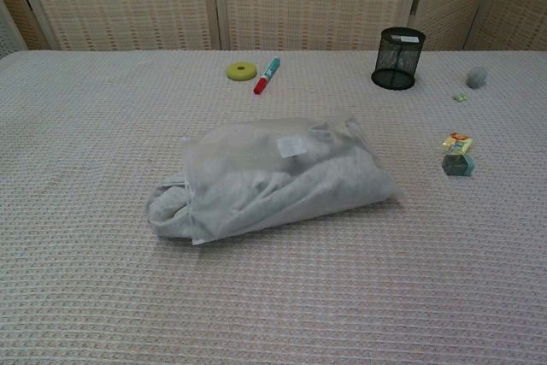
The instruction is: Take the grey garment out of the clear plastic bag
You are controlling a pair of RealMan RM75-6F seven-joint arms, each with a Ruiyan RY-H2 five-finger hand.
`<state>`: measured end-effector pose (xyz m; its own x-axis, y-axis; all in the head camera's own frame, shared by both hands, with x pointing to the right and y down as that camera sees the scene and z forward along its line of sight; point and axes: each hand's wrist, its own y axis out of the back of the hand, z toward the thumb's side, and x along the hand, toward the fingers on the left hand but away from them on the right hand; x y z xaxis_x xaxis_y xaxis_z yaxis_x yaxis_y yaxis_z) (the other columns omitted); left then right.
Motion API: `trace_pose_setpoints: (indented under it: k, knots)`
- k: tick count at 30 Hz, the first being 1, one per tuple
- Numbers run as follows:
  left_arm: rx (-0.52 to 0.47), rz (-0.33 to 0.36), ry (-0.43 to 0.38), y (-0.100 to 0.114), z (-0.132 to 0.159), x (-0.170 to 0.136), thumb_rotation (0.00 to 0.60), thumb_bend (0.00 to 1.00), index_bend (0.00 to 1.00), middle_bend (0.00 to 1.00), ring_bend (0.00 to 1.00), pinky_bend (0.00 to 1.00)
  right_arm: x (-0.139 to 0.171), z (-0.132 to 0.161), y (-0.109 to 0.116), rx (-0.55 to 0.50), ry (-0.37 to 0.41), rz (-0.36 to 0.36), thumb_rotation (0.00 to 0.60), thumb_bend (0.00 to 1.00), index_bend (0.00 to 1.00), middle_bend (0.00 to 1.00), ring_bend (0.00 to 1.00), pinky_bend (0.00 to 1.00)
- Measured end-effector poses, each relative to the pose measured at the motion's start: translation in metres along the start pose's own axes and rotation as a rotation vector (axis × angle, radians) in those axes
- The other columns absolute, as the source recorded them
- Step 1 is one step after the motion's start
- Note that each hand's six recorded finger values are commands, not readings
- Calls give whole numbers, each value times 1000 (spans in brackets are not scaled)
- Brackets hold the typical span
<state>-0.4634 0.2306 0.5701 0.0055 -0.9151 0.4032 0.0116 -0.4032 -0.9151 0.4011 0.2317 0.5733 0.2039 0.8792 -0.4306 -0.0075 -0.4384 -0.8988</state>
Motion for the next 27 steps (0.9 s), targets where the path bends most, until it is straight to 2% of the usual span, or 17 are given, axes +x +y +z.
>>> trace_pose_setpoints:
  k: [5,11,16,24,27]
  knots:
    - [-22,-3,-13,-3,3,0,600,182,241,52,0,0,1,0,1,-1,-1,-1,600,105,0,0,0,0]
    - [-144,-13,-70,-15,19,-3,600,185,417,55,0,0,0,0,-1,-4,-1,7,600,104,0,0,0,0]
    - [-249,-10,-136,-45,42,-10,600,236,475,60,0,0,-1,3,-5,6,8,26,600,105,0,0,0,0]
    - [-331,-35,-232,-104,87,-19,600,254,507,62,0,0,-2,4,-7,3,12,41,600,104,0,0,0,0]
    - [-357,-37,-251,-117,103,-17,600,253,487,57,0,0,-2,2,-6,-1,10,42,600,105,0,0,0,0]
